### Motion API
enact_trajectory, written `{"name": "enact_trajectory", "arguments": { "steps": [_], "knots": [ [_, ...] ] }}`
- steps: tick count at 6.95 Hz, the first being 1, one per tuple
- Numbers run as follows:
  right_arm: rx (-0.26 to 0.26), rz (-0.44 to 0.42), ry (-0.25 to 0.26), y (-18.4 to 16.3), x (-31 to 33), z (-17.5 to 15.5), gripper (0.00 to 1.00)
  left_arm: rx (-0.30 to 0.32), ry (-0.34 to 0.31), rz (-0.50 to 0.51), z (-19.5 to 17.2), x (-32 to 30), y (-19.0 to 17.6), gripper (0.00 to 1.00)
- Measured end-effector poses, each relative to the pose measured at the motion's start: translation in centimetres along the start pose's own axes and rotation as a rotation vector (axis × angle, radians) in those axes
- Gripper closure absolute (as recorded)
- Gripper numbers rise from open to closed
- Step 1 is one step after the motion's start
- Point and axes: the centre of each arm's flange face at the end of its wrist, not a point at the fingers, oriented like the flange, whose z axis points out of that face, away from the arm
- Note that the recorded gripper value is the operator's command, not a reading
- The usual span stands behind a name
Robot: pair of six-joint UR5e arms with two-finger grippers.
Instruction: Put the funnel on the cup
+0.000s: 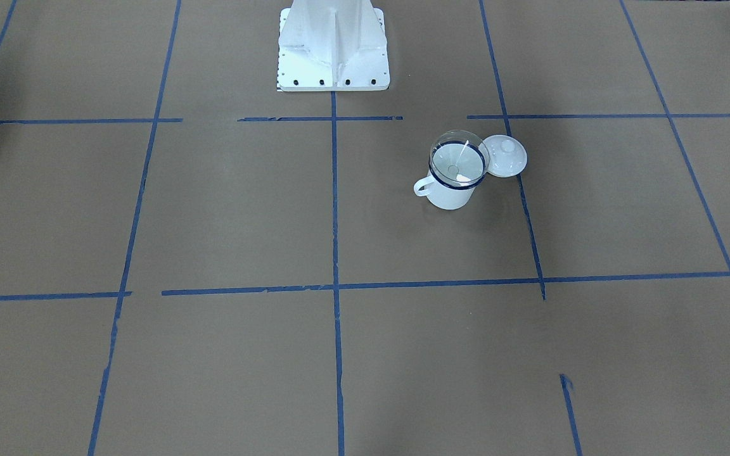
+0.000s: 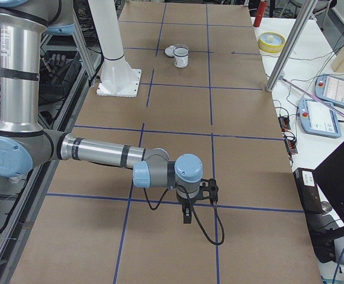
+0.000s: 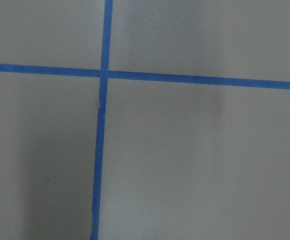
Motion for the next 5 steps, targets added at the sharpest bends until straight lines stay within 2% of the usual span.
{"name": "enact_trajectory", "arguments": {
  "steps": [1,3,5],
  "knots": [
    [0.000,0.000,0.000,0.0,0.0,0.0,0.00,-0.021,0.019,-0.036,1.2,-1.6,1.5,0.00],
    [0.000,0.000,0.000,0.0,0.0,0.0,0.00,-0.012,0.109,-0.095,2.1,-2.4,3.3,0.00],
    [0.000,0.000,0.000,0.0,0.0,0.0,0.00,0.004,0.167,-0.226,2.2,-1.9,3.8,0.00]
  ]
}}
